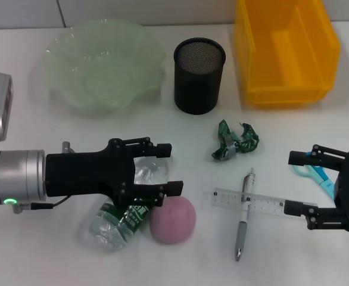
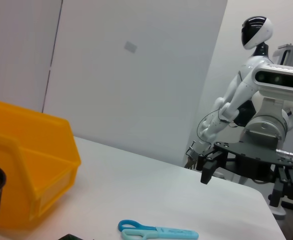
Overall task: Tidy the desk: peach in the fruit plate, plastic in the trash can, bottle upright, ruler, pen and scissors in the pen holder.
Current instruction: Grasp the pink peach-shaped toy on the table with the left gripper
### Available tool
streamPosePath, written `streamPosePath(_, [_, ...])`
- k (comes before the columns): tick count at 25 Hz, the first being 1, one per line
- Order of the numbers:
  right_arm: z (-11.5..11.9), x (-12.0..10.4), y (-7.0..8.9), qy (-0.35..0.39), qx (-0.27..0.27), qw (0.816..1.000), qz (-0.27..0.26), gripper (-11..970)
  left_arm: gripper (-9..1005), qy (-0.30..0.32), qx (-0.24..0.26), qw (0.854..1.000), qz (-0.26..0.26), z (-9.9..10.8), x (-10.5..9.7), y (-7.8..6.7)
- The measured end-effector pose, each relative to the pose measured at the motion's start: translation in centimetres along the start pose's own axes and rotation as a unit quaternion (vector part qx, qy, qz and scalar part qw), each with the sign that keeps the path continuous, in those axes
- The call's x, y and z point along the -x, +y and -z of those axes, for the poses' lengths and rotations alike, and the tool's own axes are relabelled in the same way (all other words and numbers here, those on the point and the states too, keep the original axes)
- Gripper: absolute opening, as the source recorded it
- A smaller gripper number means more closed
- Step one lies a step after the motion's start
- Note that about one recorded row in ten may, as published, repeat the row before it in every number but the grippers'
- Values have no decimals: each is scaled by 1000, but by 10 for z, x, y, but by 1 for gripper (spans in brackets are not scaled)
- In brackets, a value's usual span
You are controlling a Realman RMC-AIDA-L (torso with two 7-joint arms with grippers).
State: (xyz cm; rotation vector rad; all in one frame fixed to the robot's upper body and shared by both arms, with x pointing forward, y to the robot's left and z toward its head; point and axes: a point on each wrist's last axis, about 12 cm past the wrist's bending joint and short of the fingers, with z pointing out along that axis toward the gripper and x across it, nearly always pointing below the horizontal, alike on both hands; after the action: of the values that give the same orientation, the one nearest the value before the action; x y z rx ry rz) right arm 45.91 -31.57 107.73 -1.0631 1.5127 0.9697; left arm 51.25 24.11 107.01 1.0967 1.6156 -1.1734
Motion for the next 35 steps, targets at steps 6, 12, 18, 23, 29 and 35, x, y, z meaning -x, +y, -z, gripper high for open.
streamPosePath(6, [0,-1,0,1,0,1000,-3,841,793,2,-1,1000,-8,0,0,0])
streamPosePath(12, [1,-3,0,5,-9,1000,-8,840,793,28,-21,999,-34,-3,8,-1])
streamPosePath(18, [5,-7,-1,13,-29,999,-24,840,793,94,-36,992,-71,-11,32,-8])
streamPosePath(23, [7,-10,0,16,-37,999,-29,839,794,151,-50,982,-98,-31,40,-16])
streamPosePath(29, [6,-13,2,13,-38,999,-34,838,794,196,-69,970,-123,-54,37,-23])
streamPosePath(35, [5,-12,1,14,-35,999,-33,838,794,223,-56,964,-135,-58,31,-19])
